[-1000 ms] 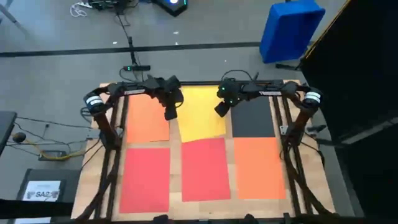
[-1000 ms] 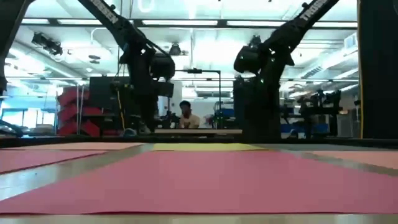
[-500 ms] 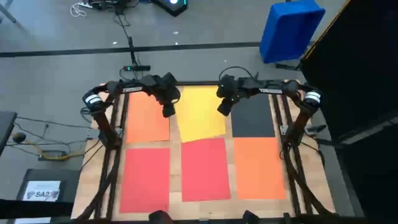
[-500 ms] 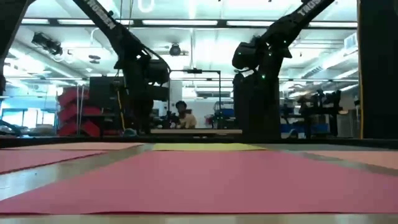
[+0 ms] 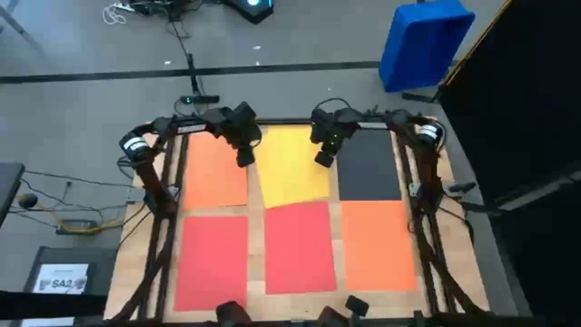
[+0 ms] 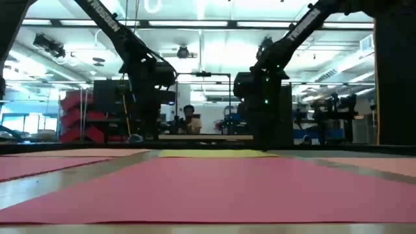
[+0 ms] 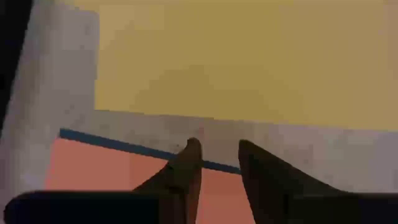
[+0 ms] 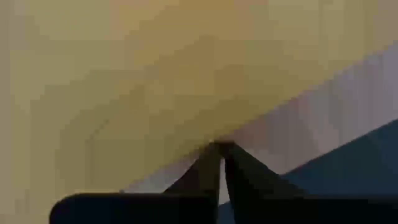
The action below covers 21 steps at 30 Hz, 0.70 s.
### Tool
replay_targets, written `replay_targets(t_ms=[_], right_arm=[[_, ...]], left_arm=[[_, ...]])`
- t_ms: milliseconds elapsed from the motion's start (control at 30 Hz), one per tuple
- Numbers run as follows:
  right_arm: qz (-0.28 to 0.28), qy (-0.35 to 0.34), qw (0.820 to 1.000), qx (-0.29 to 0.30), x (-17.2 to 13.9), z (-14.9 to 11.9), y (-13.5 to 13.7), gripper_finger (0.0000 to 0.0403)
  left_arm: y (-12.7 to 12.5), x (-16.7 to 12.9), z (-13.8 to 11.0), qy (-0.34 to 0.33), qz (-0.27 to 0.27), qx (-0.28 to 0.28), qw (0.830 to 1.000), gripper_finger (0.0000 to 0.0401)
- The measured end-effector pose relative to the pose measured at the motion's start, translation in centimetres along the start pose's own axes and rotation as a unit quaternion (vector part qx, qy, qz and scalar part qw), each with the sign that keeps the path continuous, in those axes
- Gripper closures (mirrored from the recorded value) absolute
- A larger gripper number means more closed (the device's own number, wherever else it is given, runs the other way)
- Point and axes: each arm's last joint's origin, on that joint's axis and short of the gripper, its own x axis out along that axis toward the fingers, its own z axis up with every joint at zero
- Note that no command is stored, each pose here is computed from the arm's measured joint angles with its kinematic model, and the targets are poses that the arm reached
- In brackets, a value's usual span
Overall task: Organize paper
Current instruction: Stack the yellow paper on top of the yellow paper
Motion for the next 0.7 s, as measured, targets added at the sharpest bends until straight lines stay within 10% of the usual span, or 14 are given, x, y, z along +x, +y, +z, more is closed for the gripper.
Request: replay_targets(t_ms=[700], right_arm=[[0.007,-0.012,1.0,-0.003,0.2,0.1,0.0,0.0403]], left_arm=[[0.7,3.8,0.5,0.042,-0.01,0.034,0.999,0.0312]])
